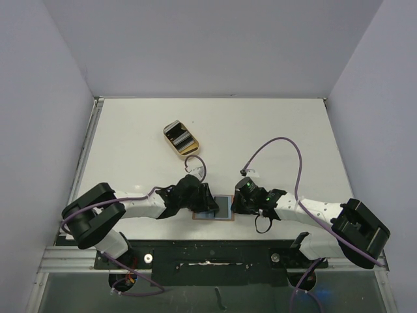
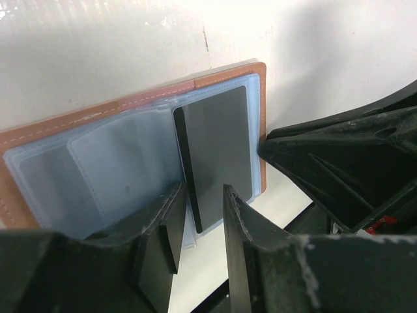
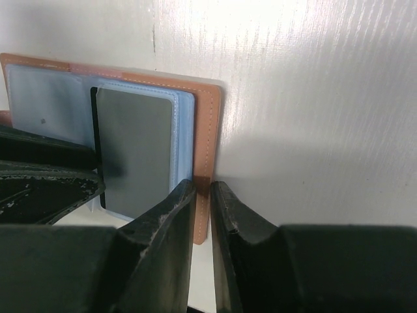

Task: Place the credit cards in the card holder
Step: Insert the credit card into the card holder.

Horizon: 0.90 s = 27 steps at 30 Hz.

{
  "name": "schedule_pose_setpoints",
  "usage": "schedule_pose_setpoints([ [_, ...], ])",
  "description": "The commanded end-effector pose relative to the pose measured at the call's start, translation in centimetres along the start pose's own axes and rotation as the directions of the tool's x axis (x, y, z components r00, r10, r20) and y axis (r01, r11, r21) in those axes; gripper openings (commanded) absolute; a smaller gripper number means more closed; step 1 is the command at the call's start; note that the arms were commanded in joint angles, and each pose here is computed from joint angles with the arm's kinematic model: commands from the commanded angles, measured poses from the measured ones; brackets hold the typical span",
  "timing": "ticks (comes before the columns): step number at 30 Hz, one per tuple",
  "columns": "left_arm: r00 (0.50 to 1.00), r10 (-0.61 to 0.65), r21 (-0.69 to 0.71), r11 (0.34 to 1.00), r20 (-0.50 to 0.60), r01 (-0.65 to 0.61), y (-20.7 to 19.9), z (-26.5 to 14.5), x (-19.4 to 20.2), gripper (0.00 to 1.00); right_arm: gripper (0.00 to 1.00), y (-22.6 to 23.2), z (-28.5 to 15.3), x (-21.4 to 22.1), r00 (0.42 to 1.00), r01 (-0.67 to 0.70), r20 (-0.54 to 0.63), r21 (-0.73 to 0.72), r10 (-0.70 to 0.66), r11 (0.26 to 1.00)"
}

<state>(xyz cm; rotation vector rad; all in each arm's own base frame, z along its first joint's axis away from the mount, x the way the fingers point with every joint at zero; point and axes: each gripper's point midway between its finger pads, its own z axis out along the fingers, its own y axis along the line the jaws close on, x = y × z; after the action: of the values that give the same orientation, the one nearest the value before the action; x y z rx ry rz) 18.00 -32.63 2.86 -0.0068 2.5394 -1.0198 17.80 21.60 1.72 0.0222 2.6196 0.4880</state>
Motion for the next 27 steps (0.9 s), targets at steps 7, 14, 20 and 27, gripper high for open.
schedule_pose_setpoints([
  [7, 0.998, -0.005, -0.078, 0.997, 0.07, 0.01, 0.6, -1.6, -1.8, 0.31, 0.27, 0.8, -1.3, -3.0, 0.995, 0.024, 0.101, -0.003, -0.023, 1.0],
  [14, 0.994, 0.007, -0.096, 0.995, 0.113, 0.004, 0.4, -2.9, -4.2, 0.31, 0.37, 2.5, -2.2, -5.0, 0.99, 0.029, 0.141, -0.031, -0.025, 0.999],
  [20, 0.979, 0.058, -0.139, 0.99, 0.193, -0.031, 1.9, -5.8, -8.9, 0.32, 0.45, 3.7, -2.7, -5.9, 0.985, 0.041, 0.171, -0.079, -0.027, 0.996],
  [27, 0.919, 0.279, -0.263, 0.942, 0.278, -0.206, 1.9, -10.3, -18.3, 0.35, 0.49, 4.8, -4.1, -7.4, 0.971, 0.073, 0.235, -0.124, -0.042, 0.99],
])
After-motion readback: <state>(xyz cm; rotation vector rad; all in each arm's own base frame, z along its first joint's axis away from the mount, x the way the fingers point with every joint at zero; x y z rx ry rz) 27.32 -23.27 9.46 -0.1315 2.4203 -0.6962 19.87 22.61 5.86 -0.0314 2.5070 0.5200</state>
